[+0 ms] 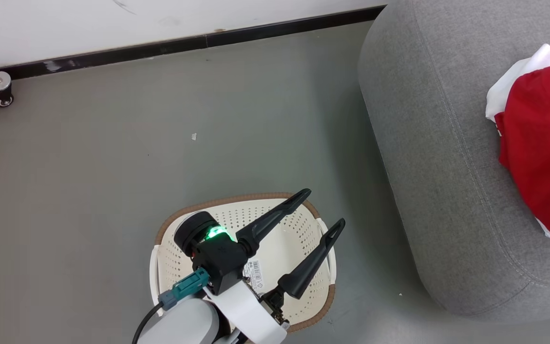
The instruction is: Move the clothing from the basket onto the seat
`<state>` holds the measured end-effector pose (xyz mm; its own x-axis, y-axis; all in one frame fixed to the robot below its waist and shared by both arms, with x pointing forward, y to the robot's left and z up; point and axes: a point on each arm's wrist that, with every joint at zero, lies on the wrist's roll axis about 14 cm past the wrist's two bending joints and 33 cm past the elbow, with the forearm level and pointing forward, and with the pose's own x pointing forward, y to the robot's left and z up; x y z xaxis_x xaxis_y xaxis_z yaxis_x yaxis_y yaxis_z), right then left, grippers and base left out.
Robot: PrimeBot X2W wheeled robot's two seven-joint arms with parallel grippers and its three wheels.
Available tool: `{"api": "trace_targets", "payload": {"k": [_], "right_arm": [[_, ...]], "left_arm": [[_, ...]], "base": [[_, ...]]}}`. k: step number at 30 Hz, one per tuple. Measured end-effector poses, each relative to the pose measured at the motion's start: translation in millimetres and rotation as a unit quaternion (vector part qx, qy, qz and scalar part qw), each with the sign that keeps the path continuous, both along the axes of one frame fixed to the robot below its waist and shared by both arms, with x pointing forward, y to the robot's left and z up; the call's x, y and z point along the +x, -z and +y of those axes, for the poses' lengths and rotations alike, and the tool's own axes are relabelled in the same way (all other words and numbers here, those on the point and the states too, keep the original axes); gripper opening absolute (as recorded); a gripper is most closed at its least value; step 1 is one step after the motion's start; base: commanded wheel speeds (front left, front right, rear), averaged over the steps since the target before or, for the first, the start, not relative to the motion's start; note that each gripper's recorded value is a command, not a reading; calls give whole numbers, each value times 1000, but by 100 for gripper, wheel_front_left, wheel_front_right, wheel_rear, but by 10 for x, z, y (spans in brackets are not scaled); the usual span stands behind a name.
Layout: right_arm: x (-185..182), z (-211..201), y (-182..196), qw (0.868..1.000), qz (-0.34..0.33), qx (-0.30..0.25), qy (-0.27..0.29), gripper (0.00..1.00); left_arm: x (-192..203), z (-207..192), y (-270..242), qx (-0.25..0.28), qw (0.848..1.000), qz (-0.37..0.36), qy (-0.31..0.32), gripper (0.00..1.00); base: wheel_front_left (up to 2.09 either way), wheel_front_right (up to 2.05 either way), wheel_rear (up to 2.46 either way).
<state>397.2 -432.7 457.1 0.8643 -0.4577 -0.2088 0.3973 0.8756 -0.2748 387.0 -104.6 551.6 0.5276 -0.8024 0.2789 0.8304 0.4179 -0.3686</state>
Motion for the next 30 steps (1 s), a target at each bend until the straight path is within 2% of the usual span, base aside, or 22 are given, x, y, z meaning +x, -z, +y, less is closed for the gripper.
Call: {"api": "trace_targets", "payload": {"k": [1, 13, 30], "right_arm": [[-1, 10, 3, 1000, -1, 0, -1, 100], [-98, 18, -38, 1000, -2, -7, -13, 100], [-704, -30, 43, 1000, 27, -5, -11, 100]], "left_arm": [[5, -3, -1, 0, 1000, -1, 0, 100], [-3, -80, -37, -8, 1000, -4, 11, 100], [-127, -310, -86, -21, 998, -7, 50, 100]], "base": [[0, 0, 0], [0, 0, 0], [0, 0, 0]]}}
